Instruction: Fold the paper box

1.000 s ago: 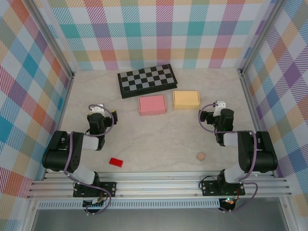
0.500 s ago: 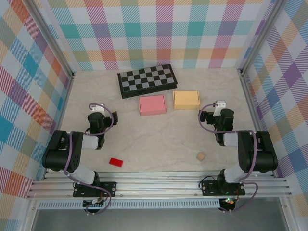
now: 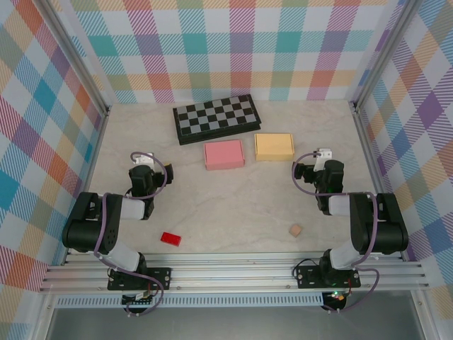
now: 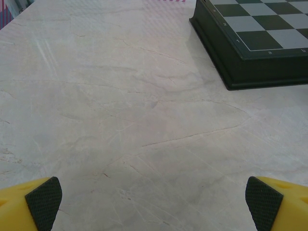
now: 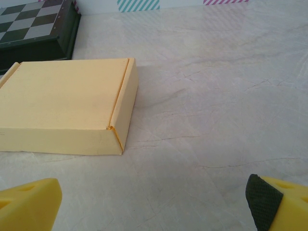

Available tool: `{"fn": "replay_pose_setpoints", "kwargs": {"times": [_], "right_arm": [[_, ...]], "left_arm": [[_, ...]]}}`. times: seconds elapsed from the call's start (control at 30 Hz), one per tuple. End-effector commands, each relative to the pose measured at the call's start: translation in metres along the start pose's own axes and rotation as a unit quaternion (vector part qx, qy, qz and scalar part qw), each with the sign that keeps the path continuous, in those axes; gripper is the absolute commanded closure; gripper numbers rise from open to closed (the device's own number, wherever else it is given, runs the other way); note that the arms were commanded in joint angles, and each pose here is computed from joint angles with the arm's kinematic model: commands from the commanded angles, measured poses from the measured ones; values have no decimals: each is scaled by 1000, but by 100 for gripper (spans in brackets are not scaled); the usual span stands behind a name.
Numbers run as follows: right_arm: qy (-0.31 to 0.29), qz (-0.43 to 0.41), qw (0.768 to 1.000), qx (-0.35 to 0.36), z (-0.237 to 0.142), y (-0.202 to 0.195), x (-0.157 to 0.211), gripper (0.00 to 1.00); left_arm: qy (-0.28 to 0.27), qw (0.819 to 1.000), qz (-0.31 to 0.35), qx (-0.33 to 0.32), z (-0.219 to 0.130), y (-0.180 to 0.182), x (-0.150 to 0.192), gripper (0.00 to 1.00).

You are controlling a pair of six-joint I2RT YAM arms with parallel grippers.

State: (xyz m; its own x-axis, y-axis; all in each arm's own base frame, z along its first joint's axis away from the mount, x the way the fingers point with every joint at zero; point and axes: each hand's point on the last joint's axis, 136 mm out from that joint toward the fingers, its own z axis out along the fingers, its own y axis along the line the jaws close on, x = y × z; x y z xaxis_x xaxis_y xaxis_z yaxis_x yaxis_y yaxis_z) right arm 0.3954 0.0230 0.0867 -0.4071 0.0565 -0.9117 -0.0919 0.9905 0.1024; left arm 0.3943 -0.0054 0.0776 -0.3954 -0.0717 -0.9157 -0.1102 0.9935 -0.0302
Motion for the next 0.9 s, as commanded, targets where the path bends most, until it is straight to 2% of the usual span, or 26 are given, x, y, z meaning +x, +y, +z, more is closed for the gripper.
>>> {"fn": "replay_pose_setpoints", "kwargs": {"times": [0.0,0.87], "right_arm": [[-4,-3,1000,-7,0,1,-4,0],[-4,-3,1000,-7,0,1,-4,0]], "left_arm": [[-4,1000,7,4,1,-4,-3,0],[-1,1000,4,9,2,-4,-3,0]]}}
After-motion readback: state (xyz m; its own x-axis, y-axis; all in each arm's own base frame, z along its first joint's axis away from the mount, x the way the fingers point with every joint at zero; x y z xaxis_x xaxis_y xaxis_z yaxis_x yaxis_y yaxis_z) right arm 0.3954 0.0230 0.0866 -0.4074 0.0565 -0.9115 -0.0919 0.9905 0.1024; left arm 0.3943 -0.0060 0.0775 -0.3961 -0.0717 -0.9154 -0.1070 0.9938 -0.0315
